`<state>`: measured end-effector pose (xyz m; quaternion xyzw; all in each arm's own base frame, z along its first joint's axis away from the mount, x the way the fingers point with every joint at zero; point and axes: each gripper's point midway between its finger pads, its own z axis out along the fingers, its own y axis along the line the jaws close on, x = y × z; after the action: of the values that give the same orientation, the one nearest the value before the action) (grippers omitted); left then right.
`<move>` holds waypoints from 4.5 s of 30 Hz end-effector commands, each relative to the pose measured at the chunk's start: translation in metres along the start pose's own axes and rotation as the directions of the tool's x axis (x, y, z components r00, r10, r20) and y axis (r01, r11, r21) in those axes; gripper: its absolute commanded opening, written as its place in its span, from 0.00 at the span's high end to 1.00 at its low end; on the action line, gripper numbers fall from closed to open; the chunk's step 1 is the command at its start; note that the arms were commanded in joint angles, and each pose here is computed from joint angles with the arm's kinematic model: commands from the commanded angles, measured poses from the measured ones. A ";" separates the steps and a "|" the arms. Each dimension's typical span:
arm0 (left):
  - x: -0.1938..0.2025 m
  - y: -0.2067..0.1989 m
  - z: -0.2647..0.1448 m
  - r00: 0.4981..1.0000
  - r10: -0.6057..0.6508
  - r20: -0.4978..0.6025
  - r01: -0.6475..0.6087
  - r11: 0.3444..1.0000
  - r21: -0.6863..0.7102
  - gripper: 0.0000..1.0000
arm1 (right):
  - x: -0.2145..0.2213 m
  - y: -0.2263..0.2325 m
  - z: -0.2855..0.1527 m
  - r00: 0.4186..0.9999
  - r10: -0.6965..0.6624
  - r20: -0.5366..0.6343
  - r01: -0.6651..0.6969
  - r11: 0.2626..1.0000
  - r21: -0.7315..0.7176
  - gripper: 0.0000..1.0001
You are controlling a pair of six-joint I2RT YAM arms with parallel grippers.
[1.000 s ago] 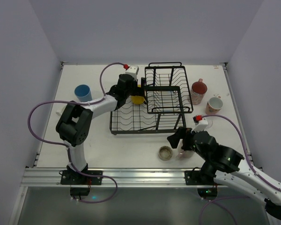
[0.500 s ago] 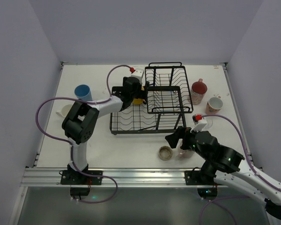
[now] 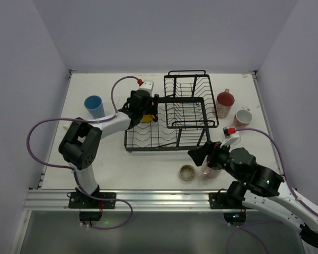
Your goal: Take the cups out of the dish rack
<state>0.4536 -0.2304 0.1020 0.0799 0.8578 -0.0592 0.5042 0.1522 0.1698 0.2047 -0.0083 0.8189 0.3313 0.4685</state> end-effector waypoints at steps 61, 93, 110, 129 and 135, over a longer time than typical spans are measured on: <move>-0.181 0.068 -0.451 0.585 -0.504 0.636 0.158 0.839 0.520 0.00 | -0.094 0.331 0.044 0.983 0.079 -0.167 -0.182 0.562 -0.807 1.00; -0.109 0.204 -0.497 0.556 -0.292 0.778 0.491 0.871 -0.025 0.00 | 0.164 0.264 0.292 0.540 -0.780 -0.316 0.649 0.625 -0.435 1.00; -0.115 0.200 -0.512 0.535 -0.293 0.792 0.457 0.889 0.021 0.00 | 0.115 0.307 0.262 0.634 -0.753 -0.176 0.641 0.639 -0.424 0.37; -0.156 0.131 -0.506 0.597 -0.361 0.717 0.237 0.933 0.272 0.00 | -0.158 0.234 -0.008 0.864 -0.231 0.448 0.390 0.869 -0.304 0.01; -0.148 0.122 -0.479 0.661 -0.354 0.662 0.238 0.935 0.262 0.00 | -0.194 0.117 -0.078 0.815 -0.085 0.573 0.203 0.968 -0.145 0.01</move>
<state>0.1306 -0.0220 0.4687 -0.0672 0.5807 -0.2216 0.7805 0.1433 0.1851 0.4844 -0.0780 0.5663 0.4261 0.7012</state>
